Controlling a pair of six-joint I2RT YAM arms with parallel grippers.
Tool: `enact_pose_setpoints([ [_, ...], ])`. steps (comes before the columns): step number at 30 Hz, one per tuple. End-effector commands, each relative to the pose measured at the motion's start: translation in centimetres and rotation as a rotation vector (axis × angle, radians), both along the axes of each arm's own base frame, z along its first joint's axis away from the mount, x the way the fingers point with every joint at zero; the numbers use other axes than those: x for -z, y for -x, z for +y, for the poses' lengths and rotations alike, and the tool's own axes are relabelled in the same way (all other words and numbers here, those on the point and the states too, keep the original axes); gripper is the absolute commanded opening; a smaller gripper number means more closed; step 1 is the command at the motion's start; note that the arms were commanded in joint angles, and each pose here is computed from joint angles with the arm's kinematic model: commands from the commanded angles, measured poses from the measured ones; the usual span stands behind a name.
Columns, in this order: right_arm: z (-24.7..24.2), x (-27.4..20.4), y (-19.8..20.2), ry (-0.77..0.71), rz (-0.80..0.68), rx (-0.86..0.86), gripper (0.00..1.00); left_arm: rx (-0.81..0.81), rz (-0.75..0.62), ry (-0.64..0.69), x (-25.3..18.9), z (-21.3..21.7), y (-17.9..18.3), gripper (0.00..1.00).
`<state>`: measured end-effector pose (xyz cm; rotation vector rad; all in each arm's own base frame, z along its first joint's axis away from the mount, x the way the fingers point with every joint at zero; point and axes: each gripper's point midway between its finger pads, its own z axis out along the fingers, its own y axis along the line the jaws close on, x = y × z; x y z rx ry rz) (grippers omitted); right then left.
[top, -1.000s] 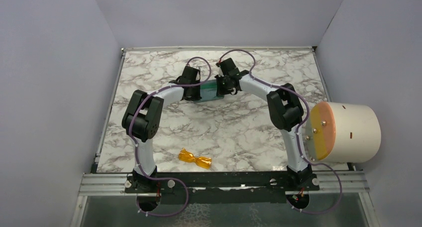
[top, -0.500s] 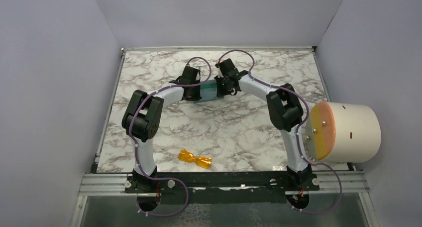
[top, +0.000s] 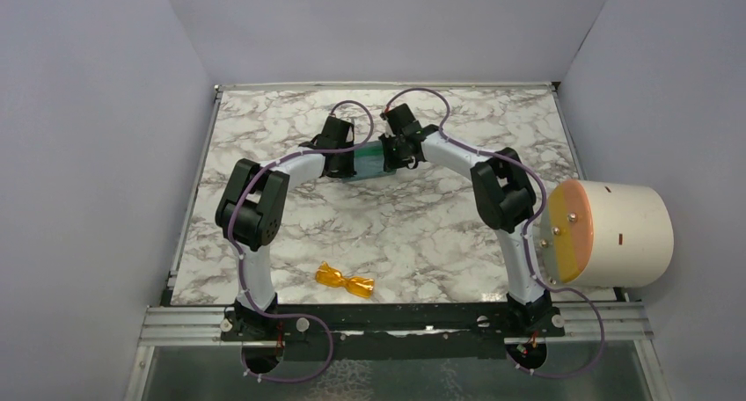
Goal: Organize the sunglasses
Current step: Place the glasses cleaning cloth in the sunglasses case.
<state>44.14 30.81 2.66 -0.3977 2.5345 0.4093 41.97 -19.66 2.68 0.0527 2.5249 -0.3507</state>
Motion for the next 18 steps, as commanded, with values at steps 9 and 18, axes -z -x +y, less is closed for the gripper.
enact_pose_setpoints([
  [9, -2.74, 0.61, -0.24, 0.12, -0.014, 0.057, 0.01, -0.026, 0.033, -0.057, 1.09, 1.22, 0.38, 0.0],
  [18, -2.26, 0.04, -0.3, 0.104, -0.013, 0.042, 0.01, -0.015, 0.043, -0.068, 0.48, 1.03, 0.31, 0.0],
])
